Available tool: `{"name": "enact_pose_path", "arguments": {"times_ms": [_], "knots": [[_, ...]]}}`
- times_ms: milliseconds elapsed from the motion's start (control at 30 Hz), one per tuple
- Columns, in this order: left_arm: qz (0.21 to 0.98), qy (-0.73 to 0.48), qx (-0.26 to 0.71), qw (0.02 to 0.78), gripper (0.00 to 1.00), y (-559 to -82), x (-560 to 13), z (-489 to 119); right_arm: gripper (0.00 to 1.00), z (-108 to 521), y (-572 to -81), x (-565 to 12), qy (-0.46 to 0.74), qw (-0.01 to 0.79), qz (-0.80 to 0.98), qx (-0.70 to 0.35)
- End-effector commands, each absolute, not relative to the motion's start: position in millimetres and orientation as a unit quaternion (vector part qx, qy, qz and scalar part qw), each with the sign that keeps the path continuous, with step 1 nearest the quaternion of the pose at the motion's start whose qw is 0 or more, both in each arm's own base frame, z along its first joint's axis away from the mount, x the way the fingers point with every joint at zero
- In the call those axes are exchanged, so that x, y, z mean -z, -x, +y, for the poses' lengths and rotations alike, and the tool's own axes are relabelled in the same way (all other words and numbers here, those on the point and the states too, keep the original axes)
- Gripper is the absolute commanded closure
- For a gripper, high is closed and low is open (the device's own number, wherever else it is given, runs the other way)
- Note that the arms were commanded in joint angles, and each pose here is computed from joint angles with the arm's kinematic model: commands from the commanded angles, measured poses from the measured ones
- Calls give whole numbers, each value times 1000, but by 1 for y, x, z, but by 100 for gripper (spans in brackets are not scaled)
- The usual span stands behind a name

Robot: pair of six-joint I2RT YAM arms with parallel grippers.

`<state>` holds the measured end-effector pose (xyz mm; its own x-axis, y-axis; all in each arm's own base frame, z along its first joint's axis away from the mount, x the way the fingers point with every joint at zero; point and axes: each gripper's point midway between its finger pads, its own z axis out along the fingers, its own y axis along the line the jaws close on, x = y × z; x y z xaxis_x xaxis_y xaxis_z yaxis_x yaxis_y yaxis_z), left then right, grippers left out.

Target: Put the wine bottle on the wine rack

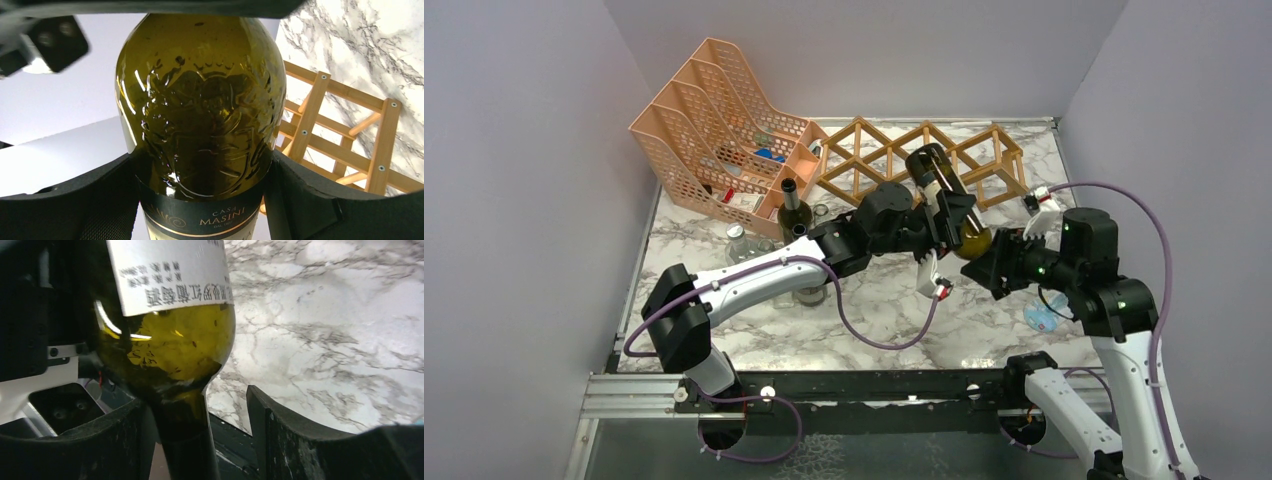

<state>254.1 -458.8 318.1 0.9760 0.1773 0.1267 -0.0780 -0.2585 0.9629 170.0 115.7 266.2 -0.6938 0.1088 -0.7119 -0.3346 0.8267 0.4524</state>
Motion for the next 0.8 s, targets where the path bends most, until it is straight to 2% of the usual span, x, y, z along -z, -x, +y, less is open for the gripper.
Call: {"name": "enact_pose_path", "arguments": {"times_ms": [0, 300, 400, 467, 600, 667, 700, 767], "knots": [[-23, -714, -129, 687, 100, -239, -410, -458, 37, 134, -180, -269, 78, 399, 848, -340], [-43, -713, -132, 687, 100, -233, -407, -460, 50, 137, -187, -254, 72, 384, 854, -343], [-46, -710, -131, 690, 100, -232, -411, -461, 58, 139, -187, -251, 73, 378, 854, -350], [-46, -710, -130, 691, 100, -232, -411, -463, 69, 140, -186, -249, 73, 376, 854, -351], [-42, -708, -128, 693, 100, -234, -411, -464, 96, 137, -188, -253, 71, 385, 853, -345], [-39, -706, -126, 696, 100, -233, -411, -463, 99, 135, -189, -260, 69, 398, 849, -339], [-38, -704, -126, 698, 88, -233, -411, -463, 99, 134, -190, -264, 68, 407, 847, -336], [-35, -689, -126, 713, 33, -232, -415, -460, 99, 130, -193, -277, 61, 428, 840, -327]]}}
